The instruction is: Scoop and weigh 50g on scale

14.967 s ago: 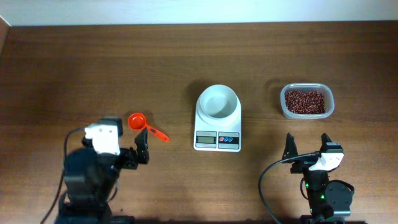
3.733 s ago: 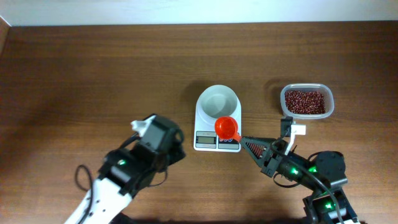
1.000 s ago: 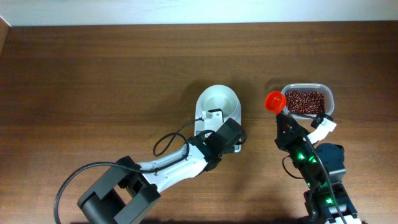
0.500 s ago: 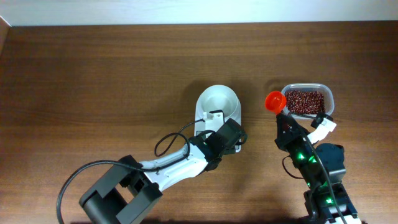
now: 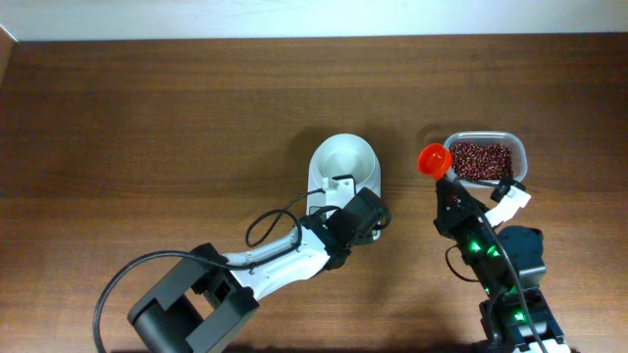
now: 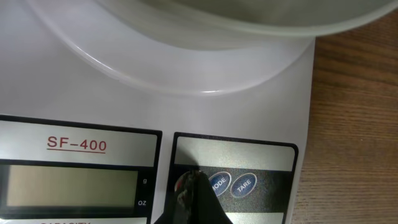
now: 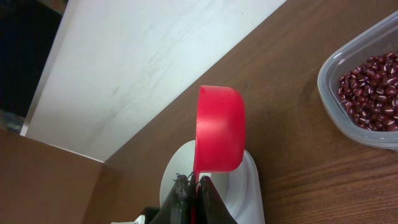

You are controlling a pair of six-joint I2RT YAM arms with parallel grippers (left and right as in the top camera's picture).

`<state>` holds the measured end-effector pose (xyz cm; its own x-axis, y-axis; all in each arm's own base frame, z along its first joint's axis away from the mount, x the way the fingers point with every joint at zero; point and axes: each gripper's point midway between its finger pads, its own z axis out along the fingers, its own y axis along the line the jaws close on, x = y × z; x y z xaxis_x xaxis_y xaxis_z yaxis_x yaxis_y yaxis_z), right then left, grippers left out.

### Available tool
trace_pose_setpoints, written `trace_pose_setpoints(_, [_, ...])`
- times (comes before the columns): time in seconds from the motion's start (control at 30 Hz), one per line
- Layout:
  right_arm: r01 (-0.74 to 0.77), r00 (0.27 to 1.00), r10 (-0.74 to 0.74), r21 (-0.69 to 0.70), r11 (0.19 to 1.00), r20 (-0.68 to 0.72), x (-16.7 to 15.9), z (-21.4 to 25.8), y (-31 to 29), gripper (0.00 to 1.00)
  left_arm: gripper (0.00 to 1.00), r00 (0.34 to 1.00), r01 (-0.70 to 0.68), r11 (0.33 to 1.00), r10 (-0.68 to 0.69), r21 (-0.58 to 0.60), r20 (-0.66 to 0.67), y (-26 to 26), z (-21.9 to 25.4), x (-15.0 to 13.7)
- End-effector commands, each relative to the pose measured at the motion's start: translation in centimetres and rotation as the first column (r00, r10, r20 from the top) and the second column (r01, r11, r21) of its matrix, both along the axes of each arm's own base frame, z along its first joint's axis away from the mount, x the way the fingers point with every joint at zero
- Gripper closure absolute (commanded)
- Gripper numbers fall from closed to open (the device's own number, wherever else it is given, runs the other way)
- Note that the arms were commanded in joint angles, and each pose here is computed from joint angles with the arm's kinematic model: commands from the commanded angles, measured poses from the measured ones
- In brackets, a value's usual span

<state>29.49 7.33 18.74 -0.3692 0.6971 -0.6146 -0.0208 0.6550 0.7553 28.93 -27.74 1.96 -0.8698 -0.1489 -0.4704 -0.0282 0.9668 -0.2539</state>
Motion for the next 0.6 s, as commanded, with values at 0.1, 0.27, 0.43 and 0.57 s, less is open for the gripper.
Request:
trace_pose_setpoints(0.1, [0.016,1.0,-0.016,-0.015,1.0,0.015,0.2,0.4,-0.4,0.96,1.0,0.999,-0.024,0.997,0.022,0.07,0.029,1.0,-0.7,0.6])
trace_pose_setpoints(0.27, [0.016,1.0,-0.016,-0.015,1.0,0.015,0.2,0.4,-0.4,0.96,1.0,0.999,-0.023,0.998,0.021,0.065,0.033,0.8,-0.9,0.8])
trace_pose_setpoints(0.43, [0.017,1.0,-0.016,-0.012,1.0,0.014,0.2,0.4,-0.4,0.96,1.0,1.0,0.01,1.0,-0.01,0.03,-0.012,0.0,-1.4,0.0])
trace_pose_setpoints(0.57, [0.012,1.0,-0.012,-0.007,1.0,0.028,0.2,0.8,-0.3,0.96,1.0,0.994,0.05,0.999,-0.048,0.013,-0.1,0.1,-0.8,-2.0])
